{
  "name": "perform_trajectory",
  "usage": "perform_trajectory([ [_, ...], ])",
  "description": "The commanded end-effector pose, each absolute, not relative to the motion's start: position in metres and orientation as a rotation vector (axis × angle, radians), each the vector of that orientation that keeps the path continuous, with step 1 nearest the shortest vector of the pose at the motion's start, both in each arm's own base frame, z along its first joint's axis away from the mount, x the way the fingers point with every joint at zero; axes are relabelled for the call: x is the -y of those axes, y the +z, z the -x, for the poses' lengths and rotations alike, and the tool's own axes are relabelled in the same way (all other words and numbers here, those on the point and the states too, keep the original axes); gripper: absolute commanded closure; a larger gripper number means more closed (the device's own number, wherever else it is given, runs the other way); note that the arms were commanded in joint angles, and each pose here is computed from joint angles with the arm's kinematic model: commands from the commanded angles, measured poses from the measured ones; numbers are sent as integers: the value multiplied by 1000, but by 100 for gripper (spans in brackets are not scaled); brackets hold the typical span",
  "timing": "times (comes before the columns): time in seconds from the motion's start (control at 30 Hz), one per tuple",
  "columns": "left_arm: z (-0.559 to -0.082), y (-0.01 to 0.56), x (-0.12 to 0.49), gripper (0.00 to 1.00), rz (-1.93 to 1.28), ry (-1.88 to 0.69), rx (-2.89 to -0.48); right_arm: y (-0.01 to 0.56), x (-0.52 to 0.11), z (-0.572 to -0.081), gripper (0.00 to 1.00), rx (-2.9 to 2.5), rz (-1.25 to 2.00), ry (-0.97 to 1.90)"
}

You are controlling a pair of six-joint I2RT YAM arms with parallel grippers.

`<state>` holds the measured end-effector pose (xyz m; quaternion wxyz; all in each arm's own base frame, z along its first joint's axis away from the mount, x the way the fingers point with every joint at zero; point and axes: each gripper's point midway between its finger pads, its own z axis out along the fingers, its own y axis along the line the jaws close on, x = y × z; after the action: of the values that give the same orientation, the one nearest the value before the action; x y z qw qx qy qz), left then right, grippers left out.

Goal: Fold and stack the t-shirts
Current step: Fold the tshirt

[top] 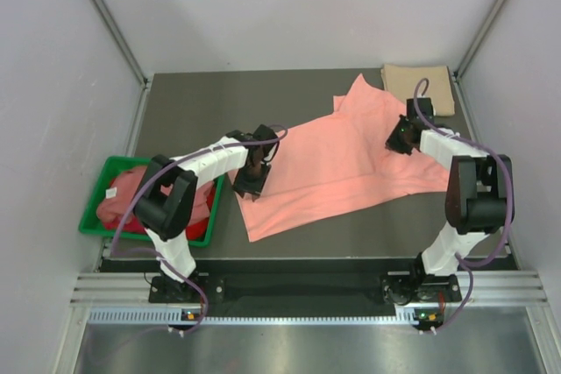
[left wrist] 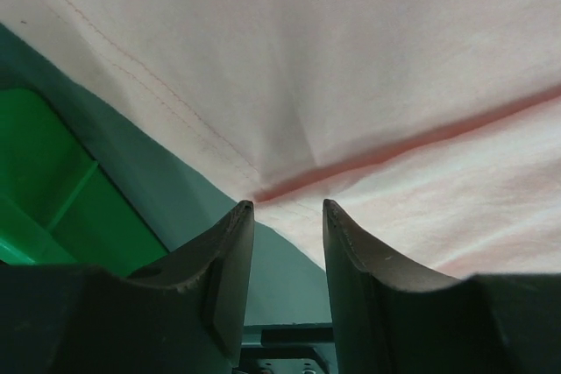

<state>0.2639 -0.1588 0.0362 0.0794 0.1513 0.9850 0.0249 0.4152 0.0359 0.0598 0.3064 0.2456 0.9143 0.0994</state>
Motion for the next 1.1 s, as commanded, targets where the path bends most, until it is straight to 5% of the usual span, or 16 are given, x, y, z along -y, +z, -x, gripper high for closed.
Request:
perform_trajectory([
  [0.0, -258, 28, 143, 57, -478, 175, -2976, 75, -49, -432, 100, -2372, -582, 297],
  [0.27, -257, 14, 134, 67, -482, 282, -2996, 76, -53, -433, 100, -2376, -573, 286],
  [0.3, -256, 13, 134, 73, -482, 287, -3002, 77, -53, -433, 100, -2374, -573, 284],
  [0.33, -253, 11, 134, 92, -488, 288, -3013, 78, -54, -433, 100, -2377, -568, 283],
  [0.4, -251, 11, 134, 100, -471, 294, -3027, 78, -48, -434, 100, -2369, -576, 241],
  [1.07, -249, 25, 127, 100, -288, 437, -2977, 92, -65, -460, 100, -2369, -417, 132],
])
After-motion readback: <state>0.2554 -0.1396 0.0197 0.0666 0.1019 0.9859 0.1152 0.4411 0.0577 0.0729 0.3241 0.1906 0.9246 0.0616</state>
